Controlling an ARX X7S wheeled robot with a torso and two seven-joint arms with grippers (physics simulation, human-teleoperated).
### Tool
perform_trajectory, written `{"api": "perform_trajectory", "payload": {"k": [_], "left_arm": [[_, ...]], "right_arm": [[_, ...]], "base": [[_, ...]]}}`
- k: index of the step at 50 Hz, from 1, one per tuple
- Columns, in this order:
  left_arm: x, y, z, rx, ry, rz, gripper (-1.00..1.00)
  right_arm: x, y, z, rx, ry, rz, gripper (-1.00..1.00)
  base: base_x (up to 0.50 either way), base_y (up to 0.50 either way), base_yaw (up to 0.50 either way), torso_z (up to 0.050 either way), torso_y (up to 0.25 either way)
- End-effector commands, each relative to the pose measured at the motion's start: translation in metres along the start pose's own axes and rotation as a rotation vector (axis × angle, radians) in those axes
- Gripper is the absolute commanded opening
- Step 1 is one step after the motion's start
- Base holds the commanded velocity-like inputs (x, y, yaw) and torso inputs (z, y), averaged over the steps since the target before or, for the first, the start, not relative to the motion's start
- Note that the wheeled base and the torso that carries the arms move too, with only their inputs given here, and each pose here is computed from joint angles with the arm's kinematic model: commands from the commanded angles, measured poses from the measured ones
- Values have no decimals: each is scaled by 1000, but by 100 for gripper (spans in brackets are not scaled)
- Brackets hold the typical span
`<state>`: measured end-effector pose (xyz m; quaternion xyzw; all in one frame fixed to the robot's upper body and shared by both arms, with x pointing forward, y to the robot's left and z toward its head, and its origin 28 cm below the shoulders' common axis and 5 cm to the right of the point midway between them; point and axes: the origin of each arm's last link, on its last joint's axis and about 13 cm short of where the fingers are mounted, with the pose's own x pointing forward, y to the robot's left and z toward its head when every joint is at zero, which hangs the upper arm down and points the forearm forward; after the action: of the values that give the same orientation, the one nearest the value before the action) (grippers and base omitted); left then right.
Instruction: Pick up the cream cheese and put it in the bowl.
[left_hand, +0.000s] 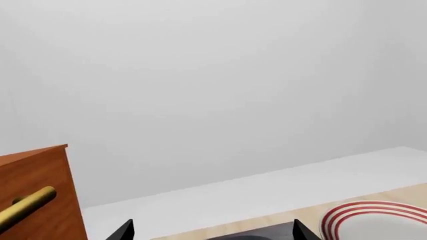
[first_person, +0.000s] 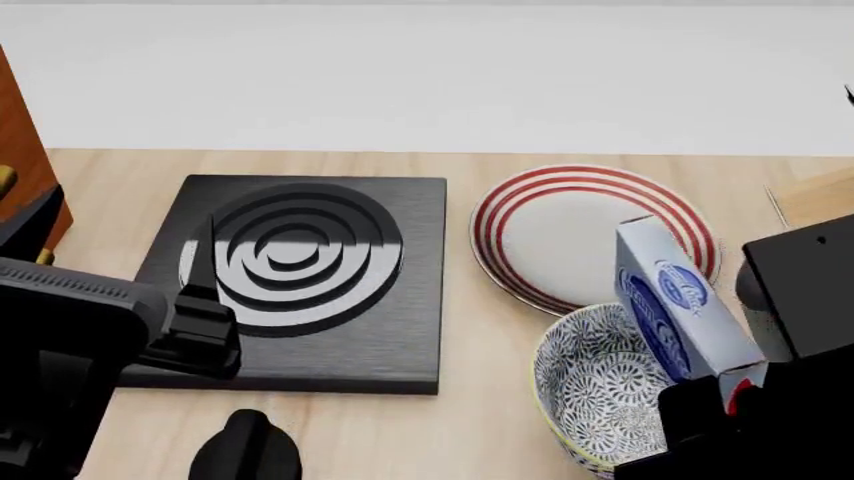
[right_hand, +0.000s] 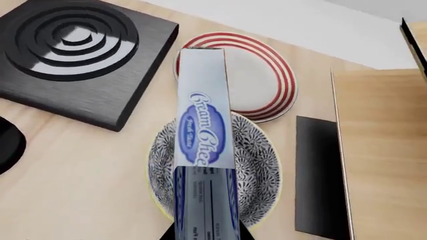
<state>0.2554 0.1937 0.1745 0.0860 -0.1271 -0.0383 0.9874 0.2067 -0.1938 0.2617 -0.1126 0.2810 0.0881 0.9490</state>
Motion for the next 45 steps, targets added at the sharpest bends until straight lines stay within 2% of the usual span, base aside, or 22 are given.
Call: {"api": "perform_trajectory", "payload": {"k": [1, 9, 14, 45], "left_arm": [[0, 0, 0, 2, -1, 0, 100], [-1, 0, 1, 4, -2, 1, 100], [-1, -2, 1, 8, -1, -2, 100], [0, -2, -2, 13, 8, 2, 100]], "right_arm": [[-4, -6, 1, 20, -1, -34, -100], [-7, -9, 10, 24, 14, -36, -100], [-8, -19, 24, 44, 70, -48, -100], [12, -18, 23, 37, 157, -27, -100]], "base": [[0, 0, 0, 0, 0], [0, 0, 0, 0, 0], [0, 0, 0, 0, 2], [0, 0, 0, 0, 0]]}}
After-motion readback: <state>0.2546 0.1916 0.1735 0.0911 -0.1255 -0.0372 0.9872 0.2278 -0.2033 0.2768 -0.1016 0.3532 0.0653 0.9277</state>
